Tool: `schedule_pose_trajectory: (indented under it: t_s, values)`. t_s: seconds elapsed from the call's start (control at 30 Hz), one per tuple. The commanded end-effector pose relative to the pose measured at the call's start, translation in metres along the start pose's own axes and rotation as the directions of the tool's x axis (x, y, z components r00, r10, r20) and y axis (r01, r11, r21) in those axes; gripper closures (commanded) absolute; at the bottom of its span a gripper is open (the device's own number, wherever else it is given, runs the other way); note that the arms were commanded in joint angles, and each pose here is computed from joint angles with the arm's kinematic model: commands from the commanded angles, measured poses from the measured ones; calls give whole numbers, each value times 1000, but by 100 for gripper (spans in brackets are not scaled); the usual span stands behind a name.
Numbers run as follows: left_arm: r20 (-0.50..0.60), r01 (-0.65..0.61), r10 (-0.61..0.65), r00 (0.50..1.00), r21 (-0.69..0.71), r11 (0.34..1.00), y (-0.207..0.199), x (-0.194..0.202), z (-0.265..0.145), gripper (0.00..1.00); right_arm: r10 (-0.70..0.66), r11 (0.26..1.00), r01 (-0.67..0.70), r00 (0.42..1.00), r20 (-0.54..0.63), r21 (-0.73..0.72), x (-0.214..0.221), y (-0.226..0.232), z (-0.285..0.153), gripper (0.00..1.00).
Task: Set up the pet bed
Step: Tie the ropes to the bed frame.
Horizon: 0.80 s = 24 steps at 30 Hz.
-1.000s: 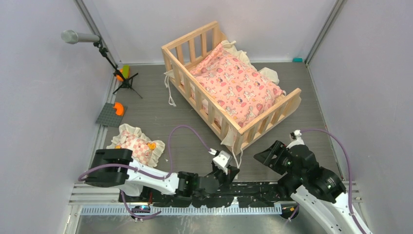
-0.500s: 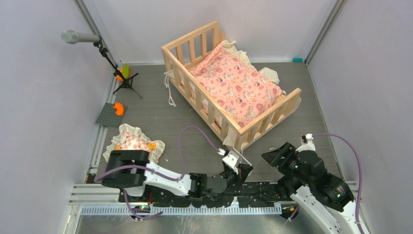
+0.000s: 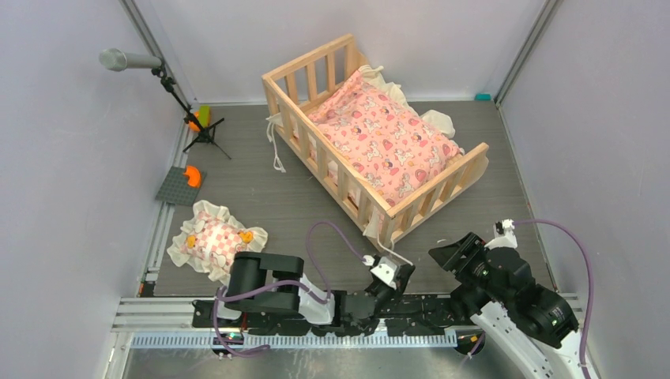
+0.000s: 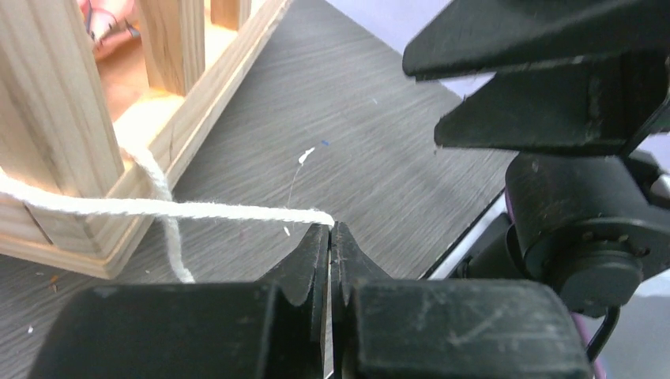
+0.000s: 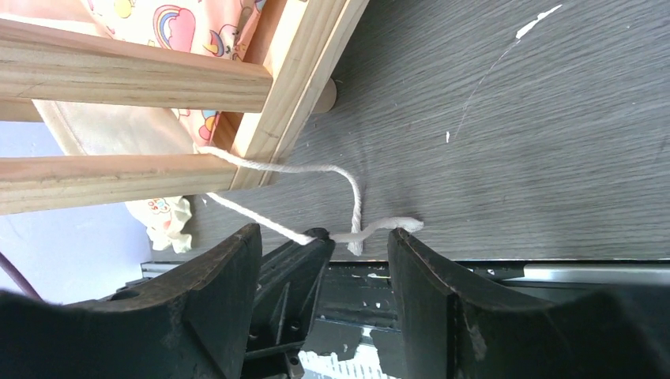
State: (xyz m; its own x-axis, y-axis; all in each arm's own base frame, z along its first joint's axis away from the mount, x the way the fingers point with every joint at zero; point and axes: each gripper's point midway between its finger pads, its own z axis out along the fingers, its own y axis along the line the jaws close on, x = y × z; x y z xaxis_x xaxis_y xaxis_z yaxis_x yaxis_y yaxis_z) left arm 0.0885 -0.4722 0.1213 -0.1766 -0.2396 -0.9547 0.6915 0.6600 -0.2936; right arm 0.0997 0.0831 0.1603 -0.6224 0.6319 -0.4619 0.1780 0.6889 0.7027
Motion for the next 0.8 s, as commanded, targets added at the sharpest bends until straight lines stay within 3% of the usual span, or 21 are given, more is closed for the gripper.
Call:
schedule_pose_trajectory:
  t_s: [0.0, 0.17, 0.43, 0.77]
  values:
    - [112, 36, -26, 993, -82, 996, 6, -29, 6, 100, 20, 1000, -19, 999, 43, -14, -10, 5, -7, 36]
    - [90, 3, 13, 996, -168, 986, 32, -15, -3, 100, 21, 1000, -20, 999, 42, -14, -9, 5, -5, 36]
    - [43, -27, 36, 998, -189, 982, 48, 13, -11, 100, 15, 1000, -14, 1000, 28, -6, -8, 6, -1, 36]
    - [18, -74, 80, 997, -232, 970, 68, 20, -22, 99, 19, 1000, -19, 1000, 14, -7, -6, 9, 3, 36]
